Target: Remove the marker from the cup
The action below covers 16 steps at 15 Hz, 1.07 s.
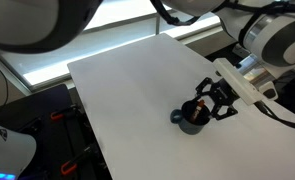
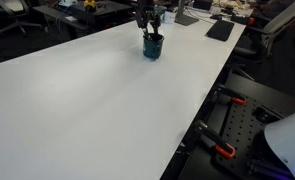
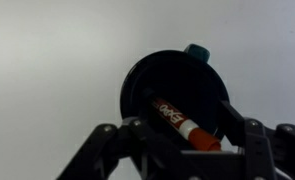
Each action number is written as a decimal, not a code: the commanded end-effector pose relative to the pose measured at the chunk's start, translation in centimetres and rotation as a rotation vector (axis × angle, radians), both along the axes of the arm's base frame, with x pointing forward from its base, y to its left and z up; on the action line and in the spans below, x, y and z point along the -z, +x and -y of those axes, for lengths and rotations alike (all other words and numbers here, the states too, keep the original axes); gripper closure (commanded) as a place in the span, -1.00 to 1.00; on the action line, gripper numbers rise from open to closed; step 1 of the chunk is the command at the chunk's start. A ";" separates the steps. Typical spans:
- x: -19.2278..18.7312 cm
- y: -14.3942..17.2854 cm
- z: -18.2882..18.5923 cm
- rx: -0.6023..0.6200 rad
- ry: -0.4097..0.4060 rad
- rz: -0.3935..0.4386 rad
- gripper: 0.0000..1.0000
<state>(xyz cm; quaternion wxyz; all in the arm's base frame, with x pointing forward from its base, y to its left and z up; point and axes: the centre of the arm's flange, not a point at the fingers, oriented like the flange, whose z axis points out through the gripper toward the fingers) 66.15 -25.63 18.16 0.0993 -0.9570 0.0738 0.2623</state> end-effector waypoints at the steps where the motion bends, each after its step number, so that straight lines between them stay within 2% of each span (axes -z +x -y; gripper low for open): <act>1: -0.1 1.0 0.4 -0.030 -0.029 0.010 -0.99; 11: -2.4 1.7 0.9 -0.038 -0.082 0.049 -1.00; 15: -2.8 2.2 1.5 -0.041 -0.099 0.053 -0.93; 16: -2.8 2.3 1.6 -0.042 -0.099 0.053 -0.81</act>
